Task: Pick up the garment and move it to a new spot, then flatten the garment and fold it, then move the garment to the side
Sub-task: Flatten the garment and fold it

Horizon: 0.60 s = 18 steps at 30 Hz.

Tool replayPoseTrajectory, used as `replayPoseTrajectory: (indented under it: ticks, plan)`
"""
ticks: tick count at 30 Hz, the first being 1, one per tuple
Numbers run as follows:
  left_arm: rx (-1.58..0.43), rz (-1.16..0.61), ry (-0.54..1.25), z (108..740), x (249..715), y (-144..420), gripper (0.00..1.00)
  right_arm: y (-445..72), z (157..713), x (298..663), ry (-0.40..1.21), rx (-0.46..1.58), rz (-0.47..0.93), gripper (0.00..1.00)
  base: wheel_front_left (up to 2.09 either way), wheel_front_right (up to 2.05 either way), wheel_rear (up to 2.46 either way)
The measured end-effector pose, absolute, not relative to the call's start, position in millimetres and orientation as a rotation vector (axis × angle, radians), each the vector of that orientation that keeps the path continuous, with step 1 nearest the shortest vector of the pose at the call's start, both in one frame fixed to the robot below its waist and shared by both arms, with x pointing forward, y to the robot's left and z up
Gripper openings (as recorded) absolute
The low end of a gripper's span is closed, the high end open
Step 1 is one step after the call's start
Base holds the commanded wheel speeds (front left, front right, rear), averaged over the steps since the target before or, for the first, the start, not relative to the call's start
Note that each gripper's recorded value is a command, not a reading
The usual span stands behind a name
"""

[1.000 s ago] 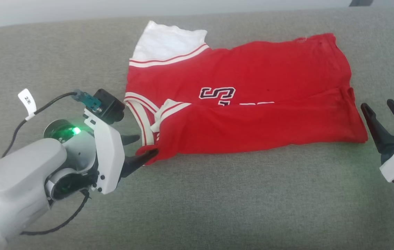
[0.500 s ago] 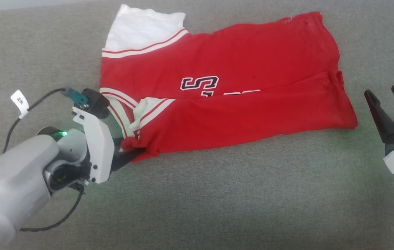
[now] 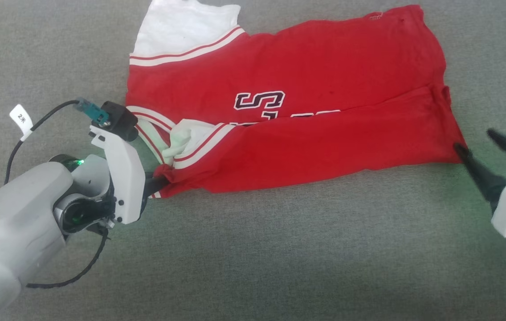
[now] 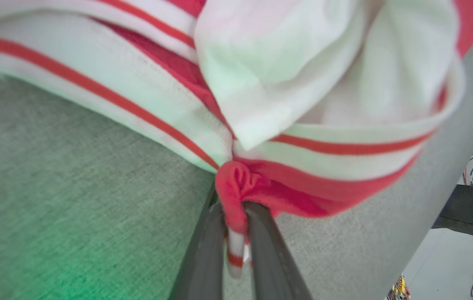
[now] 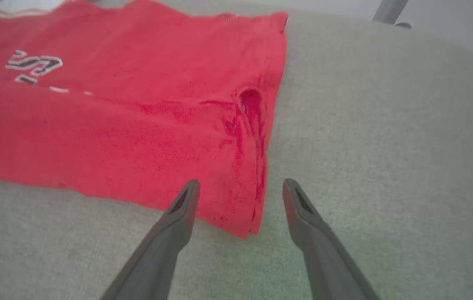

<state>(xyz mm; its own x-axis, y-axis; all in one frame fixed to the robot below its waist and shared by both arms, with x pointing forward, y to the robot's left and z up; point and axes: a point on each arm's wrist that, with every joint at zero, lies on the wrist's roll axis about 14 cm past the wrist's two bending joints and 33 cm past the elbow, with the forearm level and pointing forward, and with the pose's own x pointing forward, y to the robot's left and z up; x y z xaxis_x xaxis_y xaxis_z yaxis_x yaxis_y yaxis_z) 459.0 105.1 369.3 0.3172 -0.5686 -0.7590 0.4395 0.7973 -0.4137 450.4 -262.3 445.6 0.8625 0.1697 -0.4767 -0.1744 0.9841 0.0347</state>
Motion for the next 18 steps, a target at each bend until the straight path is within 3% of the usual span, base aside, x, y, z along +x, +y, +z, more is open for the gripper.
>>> replayPoseTrajectory:
  ticks: [4,17,18]
  plan:
    - [-0.131,-0.678,1.041,369,462,103,0.0,-254,424,442,0.673,-0.062,0.246,1.0,0.0,0.0,0.0]
    - [-0.142,-0.718,0.997,368,469,91,0.0,-254,383,458,0.943,-0.136,0.276,1.0,0.0,0.0,0.0]
    - [-0.144,-0.717,0.997,368,469,91,0.0,-252,381,459,0.947,-0.133,0.279,0.72,0.0,0.0,0.0]
